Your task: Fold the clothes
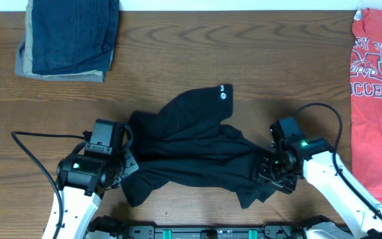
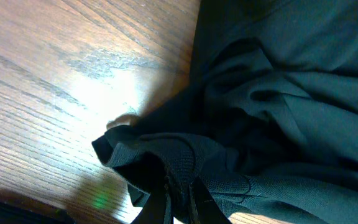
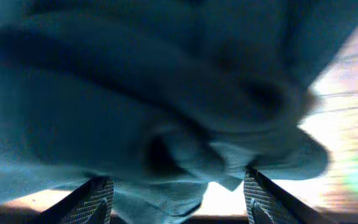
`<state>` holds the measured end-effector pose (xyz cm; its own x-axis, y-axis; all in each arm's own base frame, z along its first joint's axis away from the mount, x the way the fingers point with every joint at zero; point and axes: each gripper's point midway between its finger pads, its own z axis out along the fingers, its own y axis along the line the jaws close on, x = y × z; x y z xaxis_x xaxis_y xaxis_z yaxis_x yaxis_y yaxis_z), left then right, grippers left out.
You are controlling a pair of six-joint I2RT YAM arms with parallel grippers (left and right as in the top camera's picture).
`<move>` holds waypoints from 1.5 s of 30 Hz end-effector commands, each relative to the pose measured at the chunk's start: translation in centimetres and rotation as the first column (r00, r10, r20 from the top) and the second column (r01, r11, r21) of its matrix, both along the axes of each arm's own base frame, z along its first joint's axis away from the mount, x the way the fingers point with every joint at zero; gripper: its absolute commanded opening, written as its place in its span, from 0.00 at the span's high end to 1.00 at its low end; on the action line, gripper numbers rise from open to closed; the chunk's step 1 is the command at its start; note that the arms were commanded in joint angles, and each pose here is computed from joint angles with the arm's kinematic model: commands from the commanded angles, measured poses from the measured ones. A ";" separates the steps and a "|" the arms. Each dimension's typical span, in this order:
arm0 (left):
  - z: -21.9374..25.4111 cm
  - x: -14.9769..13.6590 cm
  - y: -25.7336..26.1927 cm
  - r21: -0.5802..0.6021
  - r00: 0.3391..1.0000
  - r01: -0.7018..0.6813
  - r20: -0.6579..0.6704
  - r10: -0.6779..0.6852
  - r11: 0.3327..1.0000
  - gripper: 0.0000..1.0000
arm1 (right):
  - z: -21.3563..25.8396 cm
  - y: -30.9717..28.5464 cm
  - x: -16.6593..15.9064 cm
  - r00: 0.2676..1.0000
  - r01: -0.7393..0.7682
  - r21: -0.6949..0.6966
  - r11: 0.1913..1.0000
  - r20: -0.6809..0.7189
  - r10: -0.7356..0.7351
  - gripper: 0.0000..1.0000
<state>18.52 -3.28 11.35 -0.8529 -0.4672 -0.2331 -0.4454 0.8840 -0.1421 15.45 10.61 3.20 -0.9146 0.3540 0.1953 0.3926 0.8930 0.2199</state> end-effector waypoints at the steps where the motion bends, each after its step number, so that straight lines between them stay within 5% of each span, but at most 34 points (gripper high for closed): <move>1: -0.1 -0.1 0.7 0.034 1.000 -0.005 -0.003 0.005 0.999 0.93 | 0.1 1.3 -0.7 1.000 -0.001 0.030 1.000 -0.021 0.002 0.35; 21: -0.2 -0.3 0.7 0.035 1.000 -0.005 -0.010 0.005 0.999 0.93 | -0.2 2.5 -1.2 1.000 0.015 -0.003 1.000 -0.021 -0.015 0.49; 28: -0.2 -0.4 0.7 0.036 1.000 -0.005 -0.014 0.005 0.999 0.93 | -0.2 2.6 -1.2 1.000 0.015 -0.003 1.000 -0.022 -0.015 0.69; 34: -0.1 -0.5 0.8 0.036 1.000 -0.004 -0.017 0.005 0.999 0.94 | -0.2 1.9 -1.2 0.999 0.026 -0.030 0.999 -0.022 -0.026 0.98; 45: 5.6 -0.4 0.7 0.036 0.998 0.037 0.050 -0.038 0.999 0.94 | 5.7 -0.5 2.0 0.995 0.047 -0.086 0.995 0.093 -0.039 0.99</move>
